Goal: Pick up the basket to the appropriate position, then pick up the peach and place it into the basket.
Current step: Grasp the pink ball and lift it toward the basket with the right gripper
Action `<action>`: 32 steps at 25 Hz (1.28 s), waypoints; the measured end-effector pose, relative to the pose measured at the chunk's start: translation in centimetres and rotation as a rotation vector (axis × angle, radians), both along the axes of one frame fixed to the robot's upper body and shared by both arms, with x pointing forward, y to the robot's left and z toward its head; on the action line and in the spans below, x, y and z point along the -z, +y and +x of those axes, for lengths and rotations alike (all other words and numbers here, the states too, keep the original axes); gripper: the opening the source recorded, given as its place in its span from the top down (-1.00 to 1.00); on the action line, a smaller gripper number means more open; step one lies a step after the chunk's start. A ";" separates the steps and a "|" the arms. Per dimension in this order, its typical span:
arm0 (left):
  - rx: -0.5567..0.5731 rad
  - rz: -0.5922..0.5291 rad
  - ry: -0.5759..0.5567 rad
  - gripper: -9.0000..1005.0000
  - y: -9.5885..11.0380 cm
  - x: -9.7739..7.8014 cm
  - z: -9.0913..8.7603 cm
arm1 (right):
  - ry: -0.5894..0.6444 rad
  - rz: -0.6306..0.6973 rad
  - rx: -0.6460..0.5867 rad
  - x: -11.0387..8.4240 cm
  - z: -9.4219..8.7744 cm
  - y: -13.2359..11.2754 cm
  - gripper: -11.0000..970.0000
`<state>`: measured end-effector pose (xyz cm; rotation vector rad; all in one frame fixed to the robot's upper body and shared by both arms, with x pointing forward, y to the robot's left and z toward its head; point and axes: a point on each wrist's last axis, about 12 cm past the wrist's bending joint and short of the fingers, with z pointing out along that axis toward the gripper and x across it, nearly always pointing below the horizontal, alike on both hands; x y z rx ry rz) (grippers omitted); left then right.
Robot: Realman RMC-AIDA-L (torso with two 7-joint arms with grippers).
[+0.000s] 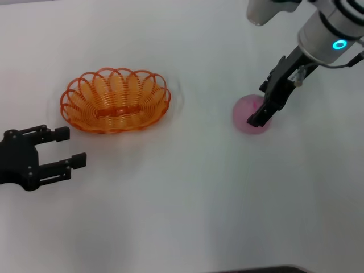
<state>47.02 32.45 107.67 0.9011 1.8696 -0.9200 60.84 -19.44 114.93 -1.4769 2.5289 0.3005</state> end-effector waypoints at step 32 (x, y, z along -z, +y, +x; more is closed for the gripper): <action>0.019 0.006 0.016 -0.41 -0.5 0.1 0.4 | 0.008 -0.026 -0.020 1.2 0.0 0.5 -0.21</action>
